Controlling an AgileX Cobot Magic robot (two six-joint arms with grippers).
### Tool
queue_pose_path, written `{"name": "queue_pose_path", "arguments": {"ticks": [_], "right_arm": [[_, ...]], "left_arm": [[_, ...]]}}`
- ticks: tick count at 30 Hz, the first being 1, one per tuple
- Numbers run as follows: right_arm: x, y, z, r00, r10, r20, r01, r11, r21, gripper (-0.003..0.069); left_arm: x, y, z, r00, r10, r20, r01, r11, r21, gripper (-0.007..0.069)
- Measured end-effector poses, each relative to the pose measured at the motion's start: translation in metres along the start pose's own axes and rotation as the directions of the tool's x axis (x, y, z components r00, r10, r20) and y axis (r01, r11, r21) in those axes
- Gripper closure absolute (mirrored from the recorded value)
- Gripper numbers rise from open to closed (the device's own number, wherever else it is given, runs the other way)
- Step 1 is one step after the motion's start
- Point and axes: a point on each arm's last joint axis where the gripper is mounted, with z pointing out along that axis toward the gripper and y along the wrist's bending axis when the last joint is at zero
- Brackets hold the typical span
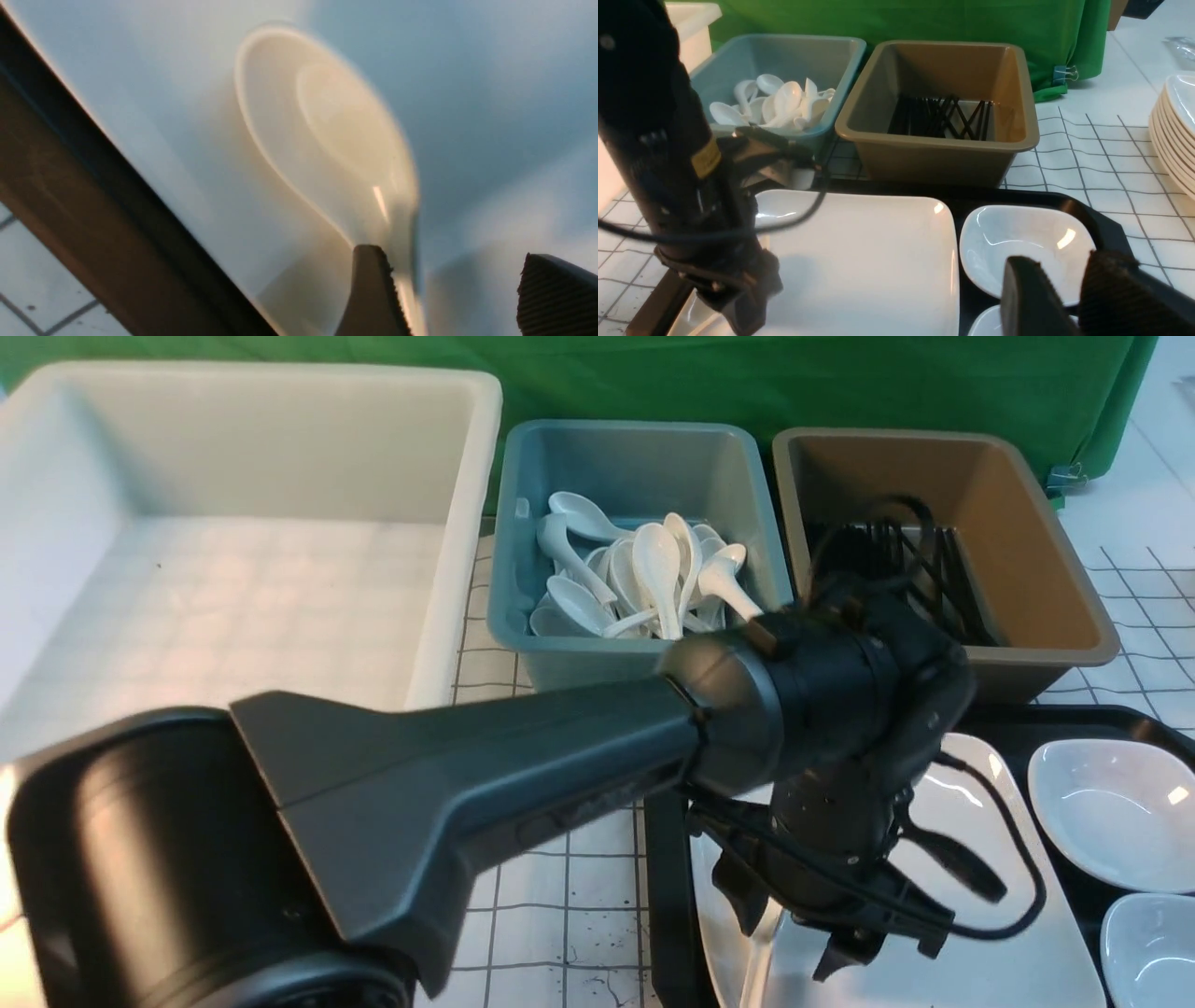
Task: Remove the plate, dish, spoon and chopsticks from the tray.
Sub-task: Use the left arm to grab a soup spoon from the plate
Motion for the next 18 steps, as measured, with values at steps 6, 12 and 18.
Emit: {"name": "queue_pose_path", "arguments": {"ticks": [6, 12, 18], "right_arm": [[0.0, 0.0, 0.0, 1.0, 0.0, 0.0, 0.0, 1.0, 0.0, 0.0417], [0.0, 0.0, 0.0, 1.0, 0.0, 0.0, 0.0, 1.0, 0.0, 0.0417], [0.0, 0.0, 0.0, 1.0, 0.0, 0.0, 0.0, 1.0, 0.0, 0.0417]], "left_arm": [[-0.001, 0.0, 0.015, 0.999, 0.035, -0.007, -0.036, 0.997, -0.073, 0.0229], [-0.002, 0.001, 0.02, 0.999, 0.041, -0.01, -0.042, 0.995, -0.088, 0.0229], [-0.004, 0.0, 0.021, 0.999, 0.041, -0.004, -0.041, 0.996, -0.083, 0.0229]]}}
